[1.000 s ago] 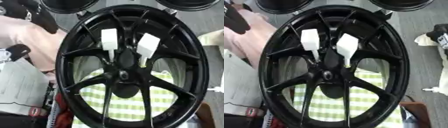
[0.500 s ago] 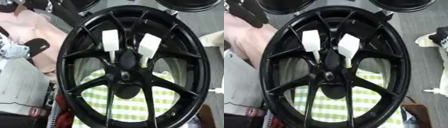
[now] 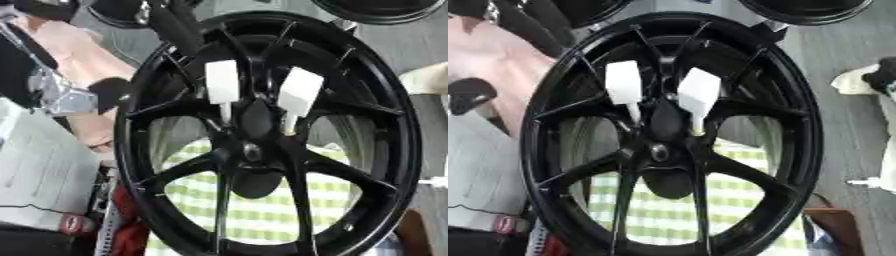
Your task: Pull the pin out of the wheel hub.
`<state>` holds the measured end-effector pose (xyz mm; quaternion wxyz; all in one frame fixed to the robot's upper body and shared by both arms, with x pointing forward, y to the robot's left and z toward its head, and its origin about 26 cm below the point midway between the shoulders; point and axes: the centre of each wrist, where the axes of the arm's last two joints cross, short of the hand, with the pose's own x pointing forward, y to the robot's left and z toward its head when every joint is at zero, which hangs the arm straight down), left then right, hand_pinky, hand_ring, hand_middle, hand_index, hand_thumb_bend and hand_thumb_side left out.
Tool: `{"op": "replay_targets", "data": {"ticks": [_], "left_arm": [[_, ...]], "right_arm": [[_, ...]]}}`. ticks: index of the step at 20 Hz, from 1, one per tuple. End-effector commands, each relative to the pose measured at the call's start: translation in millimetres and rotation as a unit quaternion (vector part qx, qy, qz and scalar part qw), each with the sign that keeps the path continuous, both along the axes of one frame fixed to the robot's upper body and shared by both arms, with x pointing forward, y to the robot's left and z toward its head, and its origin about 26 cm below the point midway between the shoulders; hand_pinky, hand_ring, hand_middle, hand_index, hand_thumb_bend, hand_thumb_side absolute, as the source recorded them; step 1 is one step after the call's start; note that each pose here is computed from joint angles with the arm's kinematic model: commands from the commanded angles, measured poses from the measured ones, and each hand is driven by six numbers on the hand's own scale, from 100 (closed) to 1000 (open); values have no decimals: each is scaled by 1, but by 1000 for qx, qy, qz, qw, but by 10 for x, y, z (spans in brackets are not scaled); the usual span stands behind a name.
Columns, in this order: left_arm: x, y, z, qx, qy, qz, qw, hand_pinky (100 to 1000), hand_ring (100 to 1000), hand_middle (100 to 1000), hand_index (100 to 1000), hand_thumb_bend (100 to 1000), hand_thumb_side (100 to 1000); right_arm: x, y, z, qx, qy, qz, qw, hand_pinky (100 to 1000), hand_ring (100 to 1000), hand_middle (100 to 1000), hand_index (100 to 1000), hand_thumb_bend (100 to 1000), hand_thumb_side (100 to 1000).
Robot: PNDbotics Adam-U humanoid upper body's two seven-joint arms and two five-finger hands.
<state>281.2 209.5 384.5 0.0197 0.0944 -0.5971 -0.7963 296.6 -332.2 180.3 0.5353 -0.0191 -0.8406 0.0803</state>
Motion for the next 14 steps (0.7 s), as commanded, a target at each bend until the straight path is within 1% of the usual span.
{"op": "replay_targets", "data": {"ticks": [1,3,7,9,11,13,14], "left_arm": [[-40,-56,47,45,-23,-19,999,895,883,830,912,146,312],[-43,-90,52,46,-24,-22,998,893,880,825,908,145,245],[-44,-136,63,49,-30,-24,998,894,884,827,907,178,180],[-20,-144,65,52,-33,-21,998,898,888,834,907,213,159],[15,-147,66,57,-34,-16,998,900,889,831,907,241,165],[55,-150,62,59,-36,-11,998,902,889,829,906,249,151],[74,-152,61,59,-38,-9,997,902,889,827,899,246,127]], "right_arm": [[-12,11,79,-7,-13,6,1000,898,739,567,674,261,367],[-9,16,79,-7,-13,7,1000,898,739,567,674,261,367],[-5,25,78,-6,-12,9,1000,899,738,567,673,262,369],[-4,29,77,-6,-12,11,1000,899,738,567,674,261,370],[-2,32,76,-6,-12,11,1000,899,738,567,674,262,370],[-1,36,76,-5,-11,12,1000,899,738,567,673,262,371],[0,38,75,-5,-11,12,1000,899,738,567,673,262,371]]}}
